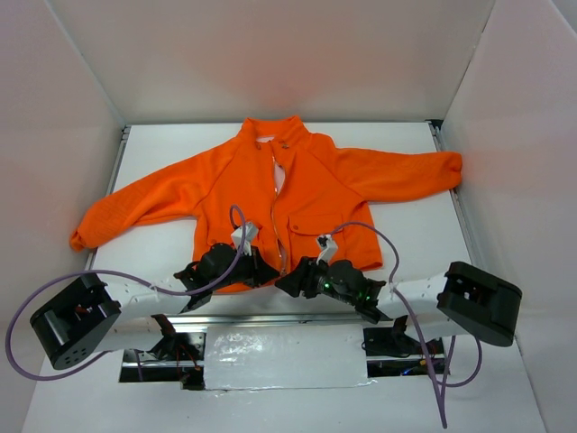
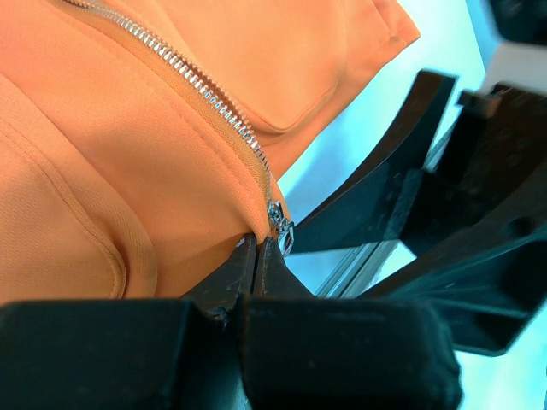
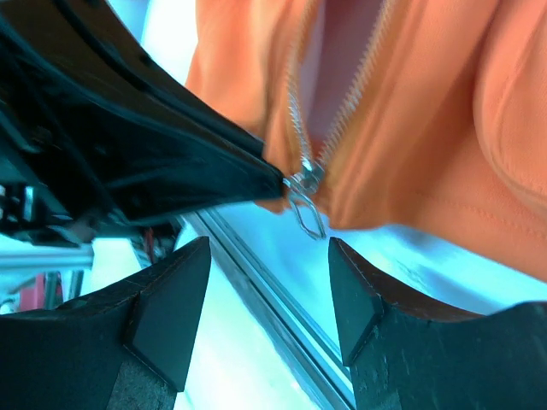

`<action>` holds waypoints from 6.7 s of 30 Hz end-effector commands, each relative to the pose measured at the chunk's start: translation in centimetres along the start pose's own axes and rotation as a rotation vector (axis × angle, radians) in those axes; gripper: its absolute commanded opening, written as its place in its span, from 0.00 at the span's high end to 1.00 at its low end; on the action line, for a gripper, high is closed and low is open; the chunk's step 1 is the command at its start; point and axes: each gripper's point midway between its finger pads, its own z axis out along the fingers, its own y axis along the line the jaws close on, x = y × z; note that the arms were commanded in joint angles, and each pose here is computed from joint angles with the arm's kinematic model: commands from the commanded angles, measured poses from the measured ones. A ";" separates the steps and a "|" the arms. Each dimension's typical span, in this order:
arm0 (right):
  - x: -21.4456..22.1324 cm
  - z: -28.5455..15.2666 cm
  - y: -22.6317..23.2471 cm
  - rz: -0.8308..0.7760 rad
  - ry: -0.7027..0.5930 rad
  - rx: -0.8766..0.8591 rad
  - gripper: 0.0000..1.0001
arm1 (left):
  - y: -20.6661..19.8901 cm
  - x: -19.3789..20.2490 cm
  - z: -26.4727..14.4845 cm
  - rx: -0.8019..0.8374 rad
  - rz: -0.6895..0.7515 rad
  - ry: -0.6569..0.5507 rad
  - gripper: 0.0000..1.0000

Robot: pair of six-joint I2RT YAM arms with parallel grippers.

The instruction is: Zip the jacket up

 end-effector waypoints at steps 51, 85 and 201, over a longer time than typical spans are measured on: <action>-3.4 1.3 0.8 0.034 -0.141 -0.041 0.85 | -3.5 -2.2 0.2 0.124 0.023 -0.049 1.00; -6.1 1.5 3.4 0.357 -0.037 0.123 1.00 | -3.2 -1.1 -0.2 0.162 0.108 -0.036 1.00; -53.3 17.5 -2.2 0.506 -0.476 -0.298 1.00 | -4.8 11.1 0.4 0.144 0.222 0.160 1.00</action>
